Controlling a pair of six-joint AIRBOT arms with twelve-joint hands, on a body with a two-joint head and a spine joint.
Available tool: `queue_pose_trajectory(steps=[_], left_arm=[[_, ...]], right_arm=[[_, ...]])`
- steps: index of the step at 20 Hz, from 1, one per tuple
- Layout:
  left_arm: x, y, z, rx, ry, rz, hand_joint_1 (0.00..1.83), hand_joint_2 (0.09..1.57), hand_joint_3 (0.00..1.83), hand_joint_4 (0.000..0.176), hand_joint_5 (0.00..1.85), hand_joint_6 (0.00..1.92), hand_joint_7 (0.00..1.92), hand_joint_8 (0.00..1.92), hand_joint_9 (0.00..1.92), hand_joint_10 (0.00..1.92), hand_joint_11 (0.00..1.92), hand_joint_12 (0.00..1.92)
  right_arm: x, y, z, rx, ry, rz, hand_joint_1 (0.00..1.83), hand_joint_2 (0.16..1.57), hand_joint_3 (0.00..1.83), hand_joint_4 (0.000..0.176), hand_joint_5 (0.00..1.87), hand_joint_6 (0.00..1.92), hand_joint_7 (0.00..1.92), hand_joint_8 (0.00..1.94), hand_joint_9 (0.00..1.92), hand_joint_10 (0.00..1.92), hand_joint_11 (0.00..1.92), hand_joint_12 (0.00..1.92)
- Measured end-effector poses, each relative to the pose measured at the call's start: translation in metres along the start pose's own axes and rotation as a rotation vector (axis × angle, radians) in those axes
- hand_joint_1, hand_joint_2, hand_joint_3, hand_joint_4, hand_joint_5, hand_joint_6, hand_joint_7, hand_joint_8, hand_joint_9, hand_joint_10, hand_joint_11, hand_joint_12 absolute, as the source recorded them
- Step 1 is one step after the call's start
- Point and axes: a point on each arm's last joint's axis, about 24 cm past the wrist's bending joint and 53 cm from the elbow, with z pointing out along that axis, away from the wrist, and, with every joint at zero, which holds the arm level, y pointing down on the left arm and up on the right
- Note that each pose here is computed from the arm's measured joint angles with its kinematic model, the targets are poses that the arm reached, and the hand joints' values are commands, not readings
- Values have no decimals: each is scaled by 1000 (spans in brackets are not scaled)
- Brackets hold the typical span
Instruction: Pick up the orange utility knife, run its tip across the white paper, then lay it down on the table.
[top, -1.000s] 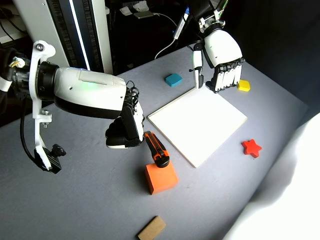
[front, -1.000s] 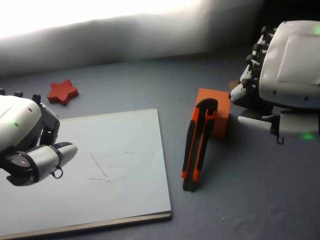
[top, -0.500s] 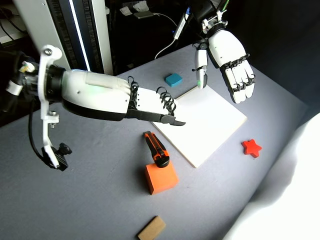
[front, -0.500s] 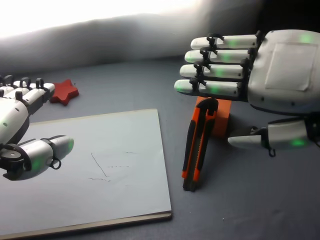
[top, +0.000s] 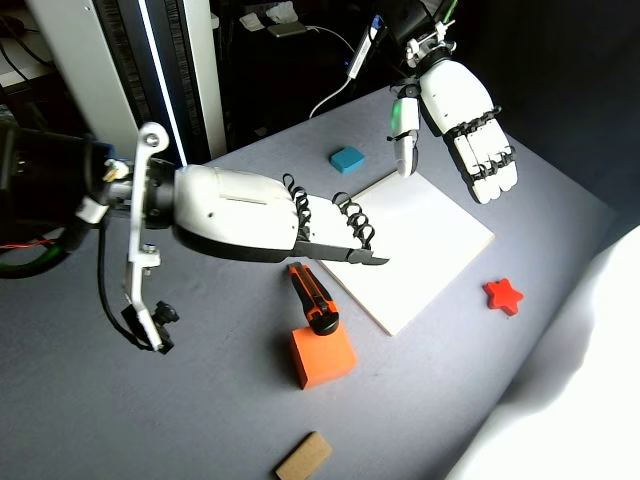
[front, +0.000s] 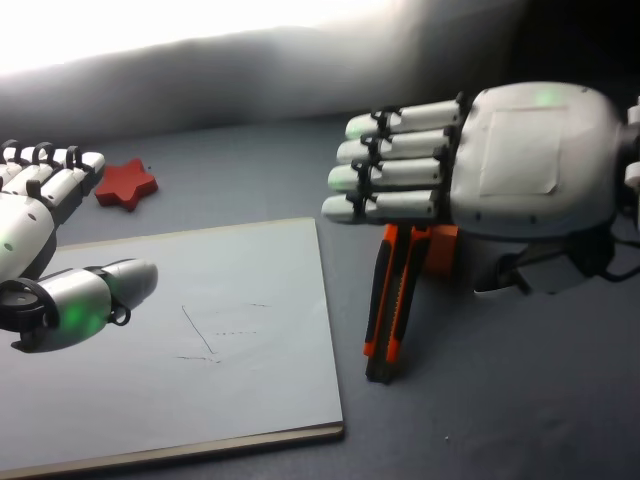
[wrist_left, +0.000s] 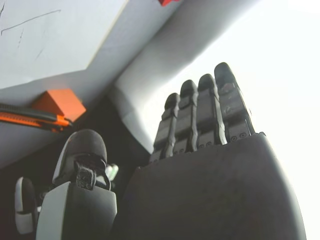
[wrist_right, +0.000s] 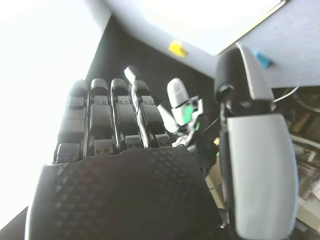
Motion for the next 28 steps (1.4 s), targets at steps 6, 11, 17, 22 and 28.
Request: queue_pose_trajectory(steps=[6,11,17,22,28], left_arm=[[6,-11,-5,18,16,-8,0,1264,1,0,0,0,0,0,0,0,10,37],[8,-13,-7,20,19,-13,13,1269,1,0,0,0,0,0,0,0,0,69],[8,-9,-9,-2,15,-31,0,1262,0,0,0,0,1,0,0,0,0,63],[8,-2,-10,-23,6,-29,0,1254,0,0,0,0,10,2,5,2,0,228],[11,2,-11,-35,15,-27,0,1255,1,0,0,0,0,0,0,0,0,215]], right_arm=[[-4,1,28,25,5,19,1253,996,0,0,0,0,0,0,0,0,0,0],[6,6,42,31,42,33,1257,988,0,0,0,0,0,0,0,0,0,0],[16,-3,45,78,58,83,1244,975,0,0,0,0,0,0,0,0,0,0],[7,9,43,20,25,161,1200,988,0,0,0,0,0,0,0,0,0,0],[26,-5,45,85,66,197,1159,968,0,0,0,0,0,0,0,0,0,0]])
